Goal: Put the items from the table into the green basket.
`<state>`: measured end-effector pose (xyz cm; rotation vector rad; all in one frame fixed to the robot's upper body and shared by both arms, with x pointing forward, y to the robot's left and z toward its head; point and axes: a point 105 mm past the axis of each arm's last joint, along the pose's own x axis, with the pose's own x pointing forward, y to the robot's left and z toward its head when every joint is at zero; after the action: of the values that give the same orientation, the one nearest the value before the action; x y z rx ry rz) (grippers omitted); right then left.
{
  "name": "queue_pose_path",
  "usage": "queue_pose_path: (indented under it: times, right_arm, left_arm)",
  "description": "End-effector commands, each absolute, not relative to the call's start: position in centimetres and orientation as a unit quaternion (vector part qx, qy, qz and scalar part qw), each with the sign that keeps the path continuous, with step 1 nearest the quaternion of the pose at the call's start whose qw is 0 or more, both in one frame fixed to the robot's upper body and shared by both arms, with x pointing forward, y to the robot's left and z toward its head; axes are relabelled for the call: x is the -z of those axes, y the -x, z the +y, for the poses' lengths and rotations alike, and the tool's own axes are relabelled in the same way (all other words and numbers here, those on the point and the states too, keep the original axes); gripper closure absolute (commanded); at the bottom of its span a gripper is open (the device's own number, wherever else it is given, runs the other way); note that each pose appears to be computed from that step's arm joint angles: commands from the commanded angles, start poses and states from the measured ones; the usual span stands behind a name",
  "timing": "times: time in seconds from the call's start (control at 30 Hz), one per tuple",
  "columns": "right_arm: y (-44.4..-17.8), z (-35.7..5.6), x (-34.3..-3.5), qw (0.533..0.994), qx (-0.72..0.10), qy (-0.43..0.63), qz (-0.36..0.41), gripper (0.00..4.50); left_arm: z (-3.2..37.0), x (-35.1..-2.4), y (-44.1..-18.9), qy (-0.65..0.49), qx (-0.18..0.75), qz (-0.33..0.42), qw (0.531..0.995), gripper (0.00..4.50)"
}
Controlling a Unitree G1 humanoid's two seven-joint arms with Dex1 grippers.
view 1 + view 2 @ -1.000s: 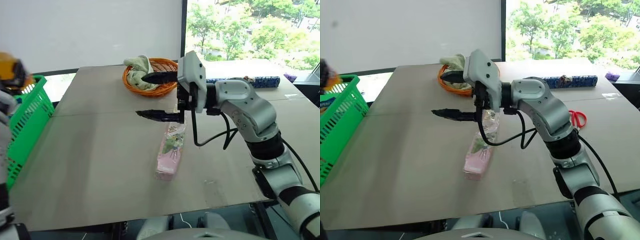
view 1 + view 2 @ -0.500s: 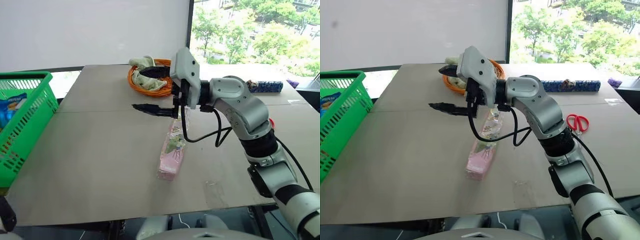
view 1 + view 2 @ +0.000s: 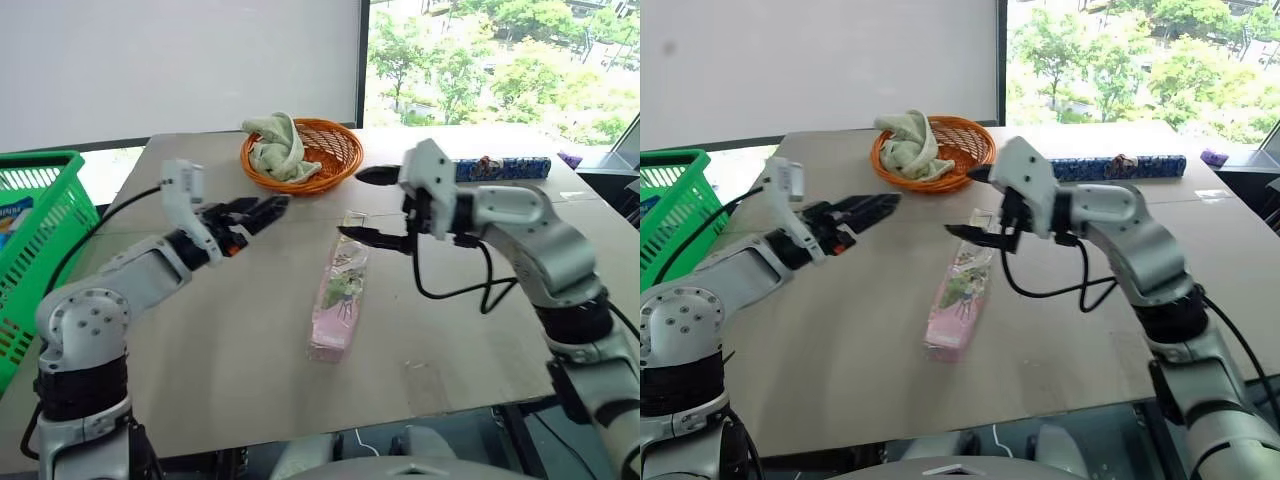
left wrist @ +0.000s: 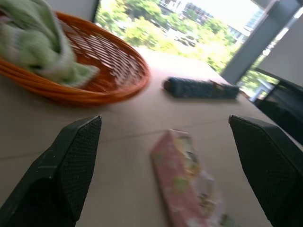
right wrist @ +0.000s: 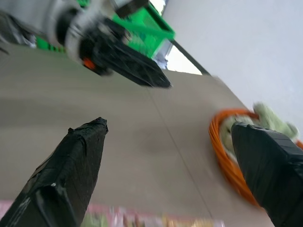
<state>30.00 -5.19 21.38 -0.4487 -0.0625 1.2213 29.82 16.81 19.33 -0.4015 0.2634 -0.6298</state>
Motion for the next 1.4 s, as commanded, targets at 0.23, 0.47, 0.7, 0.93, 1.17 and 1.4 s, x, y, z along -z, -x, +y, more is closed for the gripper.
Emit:
queue_pose_path:
  times: [0.23, 0.47, 0.7, 0.93, 1.17, 1.4]
  right_arm:
    - [-25.2, -11.9, -18.4, 0.793, -0.549, 0.251, 0.086, 0.00]
    - [-24.4, -12.9, -18.8, 0.809, -0.530, 0.237, 0.093, 0.00]
    - [-24.1, -12.6, -18.8, 0.810, -0.529, 0.237, 0.093, 0.00]
    - [-24.1, -12.2, -18.8, 0.805, -0.540, 0.231, 0.088, 0.00]
    - [-24.7, -11.4, -19.0, 0.791, -0.563, 0.230, 0.074, 0.00]
    - [-26.8, -8.2, -22.2, 0.776, -0.596, 0.205, -0.024, 0.00]
  left_arm:
    - [14.1, -11.7, -29.5, 0.164, 0.294, 0.327, 0.883, 0.08]
    - [12.7, -9.2, -29.2, 0.112, 0.314, 0.381, 0.862, 0.08]
    - [11.5, -5.5, -28.5, 0.095, 0.332, 0.418, 0.840, 0.82]
    - [12.3, -7.7, -29.6, 0.134, 0.332, 0.358, 0.862, 3.85]
    - [17.5, -12.9, -29.6, 0.139, 0.264, 0.222, 0.928, 4.46]
    - [25.8, -19.2, -30.7, 0.090, 0.100, 0.073, 0.988, 4.46]
